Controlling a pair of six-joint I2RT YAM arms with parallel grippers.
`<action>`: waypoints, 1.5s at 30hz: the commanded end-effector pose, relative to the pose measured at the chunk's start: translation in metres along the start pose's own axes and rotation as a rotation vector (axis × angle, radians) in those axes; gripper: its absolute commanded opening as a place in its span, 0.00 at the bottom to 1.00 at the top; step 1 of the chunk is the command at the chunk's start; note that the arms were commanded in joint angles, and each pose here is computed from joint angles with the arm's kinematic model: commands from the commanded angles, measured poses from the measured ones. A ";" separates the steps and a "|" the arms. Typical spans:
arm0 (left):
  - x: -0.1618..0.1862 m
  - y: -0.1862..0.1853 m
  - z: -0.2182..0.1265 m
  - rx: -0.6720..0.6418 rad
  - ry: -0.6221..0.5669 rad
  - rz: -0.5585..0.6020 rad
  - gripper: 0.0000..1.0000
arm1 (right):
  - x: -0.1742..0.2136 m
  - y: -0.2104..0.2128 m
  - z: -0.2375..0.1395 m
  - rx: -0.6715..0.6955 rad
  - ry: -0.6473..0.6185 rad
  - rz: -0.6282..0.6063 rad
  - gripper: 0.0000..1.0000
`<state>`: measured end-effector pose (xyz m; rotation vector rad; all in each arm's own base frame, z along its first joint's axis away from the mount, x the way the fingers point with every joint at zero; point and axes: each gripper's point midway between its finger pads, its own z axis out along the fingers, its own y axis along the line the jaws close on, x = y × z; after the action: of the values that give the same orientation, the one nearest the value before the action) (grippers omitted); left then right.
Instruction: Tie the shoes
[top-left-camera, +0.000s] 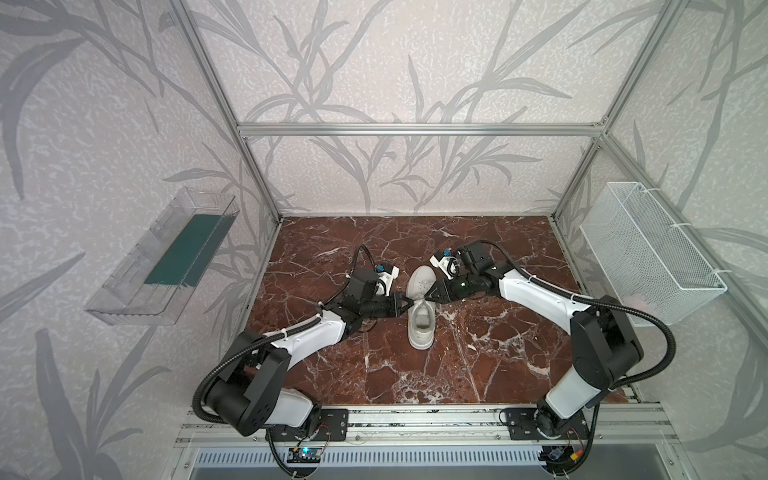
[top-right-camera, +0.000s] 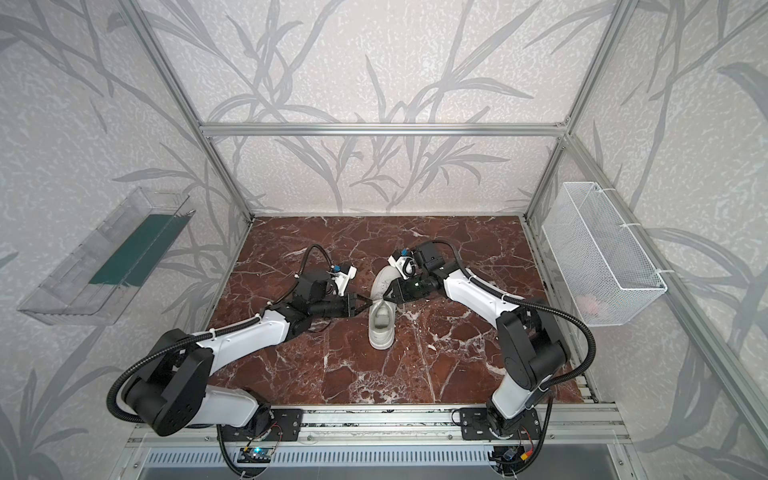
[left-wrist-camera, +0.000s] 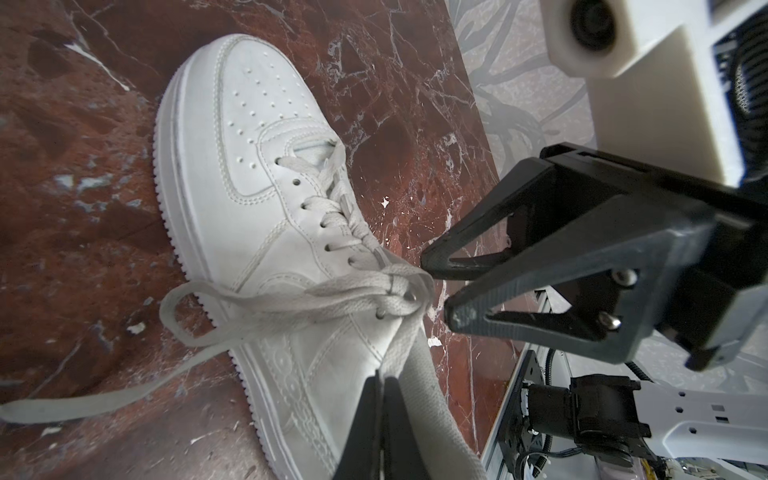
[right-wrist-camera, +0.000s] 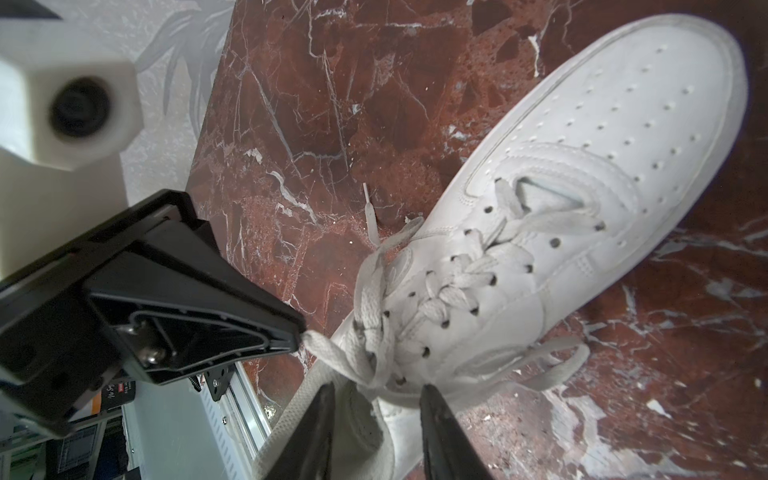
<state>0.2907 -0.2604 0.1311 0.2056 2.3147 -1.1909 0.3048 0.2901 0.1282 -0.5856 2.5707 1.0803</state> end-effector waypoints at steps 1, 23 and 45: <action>-0.001 0.002 -0.010 -0.025 -0.013 0.021 0.01 | -0.005 0.004 0.003 0.004 -0.004 -0.018 0.36; 0.000 0.017 -0.048 -0.097 -0.040 0.031 0.01 | -0.006 -0.002 0.004 0.050 0.007 -0.041 0.36; 0.001 0.036 -0.081 -0.178 -0.075 0.002 0.01 | -0.013 -0.001 -0.019 0.044 -0.041 -0.059 0.37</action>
<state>0.2776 -0.1816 0.1481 0.1079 2.3262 -0.9912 0.3142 0.2853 0.1277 -0.6023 2.5655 1.0124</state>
